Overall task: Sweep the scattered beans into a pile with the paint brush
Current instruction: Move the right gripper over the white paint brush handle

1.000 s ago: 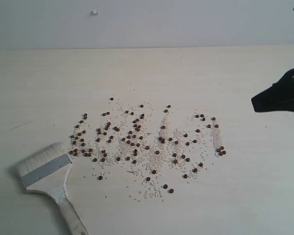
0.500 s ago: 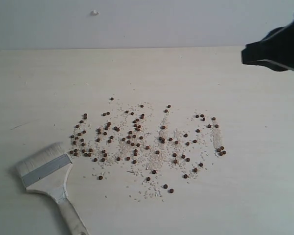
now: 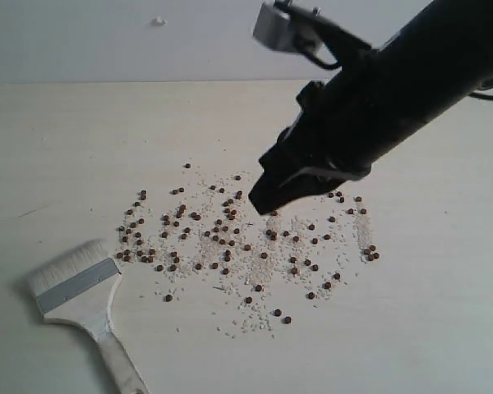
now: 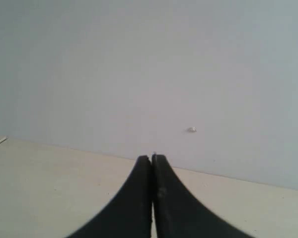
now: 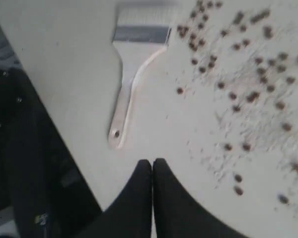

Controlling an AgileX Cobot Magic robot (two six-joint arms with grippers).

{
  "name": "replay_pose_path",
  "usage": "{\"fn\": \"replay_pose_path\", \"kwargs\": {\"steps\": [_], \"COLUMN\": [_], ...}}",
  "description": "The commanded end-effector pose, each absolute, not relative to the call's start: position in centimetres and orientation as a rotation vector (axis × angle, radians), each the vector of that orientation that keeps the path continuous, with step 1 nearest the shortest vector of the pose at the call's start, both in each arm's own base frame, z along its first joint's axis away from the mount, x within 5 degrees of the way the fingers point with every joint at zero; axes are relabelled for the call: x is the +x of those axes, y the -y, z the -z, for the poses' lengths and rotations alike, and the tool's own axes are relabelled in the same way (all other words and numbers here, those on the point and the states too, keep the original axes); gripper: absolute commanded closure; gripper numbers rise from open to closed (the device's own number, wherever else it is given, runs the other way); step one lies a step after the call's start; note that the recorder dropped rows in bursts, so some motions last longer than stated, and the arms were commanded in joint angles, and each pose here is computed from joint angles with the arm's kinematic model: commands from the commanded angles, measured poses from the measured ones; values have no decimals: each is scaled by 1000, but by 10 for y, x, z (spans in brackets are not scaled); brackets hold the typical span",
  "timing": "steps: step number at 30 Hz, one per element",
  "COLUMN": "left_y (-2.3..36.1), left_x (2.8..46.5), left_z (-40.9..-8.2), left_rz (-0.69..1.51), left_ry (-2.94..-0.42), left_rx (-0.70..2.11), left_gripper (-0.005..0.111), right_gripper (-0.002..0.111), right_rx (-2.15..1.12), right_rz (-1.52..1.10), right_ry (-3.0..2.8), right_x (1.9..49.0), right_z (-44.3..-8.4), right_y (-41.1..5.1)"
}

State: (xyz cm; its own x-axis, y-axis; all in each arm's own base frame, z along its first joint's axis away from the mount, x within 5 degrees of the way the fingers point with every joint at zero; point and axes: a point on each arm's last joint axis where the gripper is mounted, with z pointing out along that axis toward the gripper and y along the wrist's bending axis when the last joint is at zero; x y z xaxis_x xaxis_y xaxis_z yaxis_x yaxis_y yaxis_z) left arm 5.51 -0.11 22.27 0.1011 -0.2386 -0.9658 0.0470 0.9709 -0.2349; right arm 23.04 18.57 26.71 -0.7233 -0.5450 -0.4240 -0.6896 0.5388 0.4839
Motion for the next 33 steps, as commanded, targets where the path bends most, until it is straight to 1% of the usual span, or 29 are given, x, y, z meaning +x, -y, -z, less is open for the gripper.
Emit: {"fn": "replay_pose_path", "kwargs": {"steps": [1,2,4,6,8,10,13,17,19,21,24,27,29,31,32,33], "left_y": [1,1,1,1,1,1,1,1,1,1,1,1,1,1,1,1], "left_x": [55,55,55,55,55,55,55,55,55,55,55,55,55,55,55,55], "left_z": [-223,-223,-223,-223,-223,-223,-223,-223,-223,-223,-223,-223,-223,-223,-223,-223], "left_rz": [211,211,211,211,211,211,211,211,211,211,211,211,211,211,211,211], "left_ry": [-1451,-1451,-1451,-1451,-1451,-1451,-1451,-1451,-1451,-1451,-1451,-1451,-1451,-1451,-1451,-1451], "left_rx": [-160,-160,-160,-160,-160,-160,-160,-160,-160,-160,-160,-160,-160,-160,-160,-160], "left_gripper": [107,107,107,107,107,107,107,107,107,107,107,107,107,107,107,107], "right_gripper": [108,108,108,108,108,108,108,108,108,106,103,103,103,94,87,83], "right_rx": [-964,-939,-883,-814,-843,-877,-896,-781,-774,-884,-1033,-1085,-1136,-1232,-1228,-1230], "right_rz": [-861,-727,-358,32,178,98,-133,-401,-453,-510,-645,-682,-681,-639,-632,-618], "right_ry": [-2803,-2876,-2972,-2946,-2824,-2700,-2559,-2513,-2512,-2498,-2415,-2295,-2357,-2497,-2543,-2548], "right_x": [233,235,238,241,244,241,235,228,229,225,209,197,194,197,197,197], "right_z": [-247,-241,-231,-228,-230,-234,-238,-248,-256,-260,-264,-263,-254,-237,-229,-226], "right_y": [-182,-178,-170,-165,-172,-191,-221,-245,-250,-257,-282,-304,-317,-327,-336,-340]}}
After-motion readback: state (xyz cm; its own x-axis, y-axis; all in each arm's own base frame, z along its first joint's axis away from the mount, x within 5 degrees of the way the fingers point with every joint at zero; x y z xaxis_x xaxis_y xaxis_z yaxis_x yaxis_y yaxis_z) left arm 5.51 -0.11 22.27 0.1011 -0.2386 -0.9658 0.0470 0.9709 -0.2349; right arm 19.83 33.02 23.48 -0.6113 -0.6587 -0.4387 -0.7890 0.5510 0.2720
